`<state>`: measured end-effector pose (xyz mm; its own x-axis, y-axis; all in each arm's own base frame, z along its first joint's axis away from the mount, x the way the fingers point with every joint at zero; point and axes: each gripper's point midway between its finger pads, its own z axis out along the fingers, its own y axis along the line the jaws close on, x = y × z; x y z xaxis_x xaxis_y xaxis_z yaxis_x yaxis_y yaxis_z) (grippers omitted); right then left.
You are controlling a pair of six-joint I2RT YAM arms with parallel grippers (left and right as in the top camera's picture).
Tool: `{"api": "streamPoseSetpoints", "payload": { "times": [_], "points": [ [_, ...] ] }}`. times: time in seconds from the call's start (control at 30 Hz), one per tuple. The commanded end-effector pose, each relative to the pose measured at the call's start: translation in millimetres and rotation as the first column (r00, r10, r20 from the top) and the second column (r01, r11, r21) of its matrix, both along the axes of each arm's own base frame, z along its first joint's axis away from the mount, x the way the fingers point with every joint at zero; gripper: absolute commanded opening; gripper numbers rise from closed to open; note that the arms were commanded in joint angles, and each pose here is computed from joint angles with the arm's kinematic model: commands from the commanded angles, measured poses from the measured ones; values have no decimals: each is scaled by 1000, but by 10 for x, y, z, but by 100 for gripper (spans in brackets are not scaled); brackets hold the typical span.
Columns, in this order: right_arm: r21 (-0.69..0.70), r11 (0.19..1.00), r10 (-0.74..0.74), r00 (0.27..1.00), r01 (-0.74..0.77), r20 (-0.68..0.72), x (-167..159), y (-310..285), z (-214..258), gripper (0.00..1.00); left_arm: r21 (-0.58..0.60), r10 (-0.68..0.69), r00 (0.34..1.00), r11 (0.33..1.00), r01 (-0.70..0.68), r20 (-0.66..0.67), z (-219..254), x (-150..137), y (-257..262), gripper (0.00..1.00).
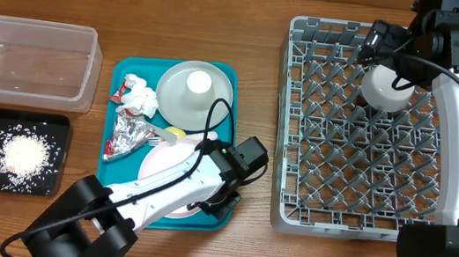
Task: Sort waste into correct bins and load items into the dishwasher rack
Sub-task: 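Grasp the white plate's right rim with the left gripper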
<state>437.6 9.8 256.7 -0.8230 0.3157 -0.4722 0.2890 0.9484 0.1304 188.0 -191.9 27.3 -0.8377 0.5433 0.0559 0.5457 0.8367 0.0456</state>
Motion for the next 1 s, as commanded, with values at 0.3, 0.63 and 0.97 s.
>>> {"api": "streamPoseSetpoints", "payload": {
  "times": [0.3, 0.63, 0.97],
  "points": [
    [-4, 1000, -6, 1000, 6, 20, 1, -5, 61, 100, -54, 93, 995, 994, -94, -20, 363, 95, -199, 4],
    [-4, 1000, -6, 1000, 6, 20, 1, -5, 62, 100, -88, 114, 993, 990, -113, 3, 616, 155, -271, 4],
    [-4, 1000, -6, 1000, 6, 20, 1, -5, 61, 100, -129, 149, 989, 981, -146, 12, 797, 117, -271, 4]
  ]
}}
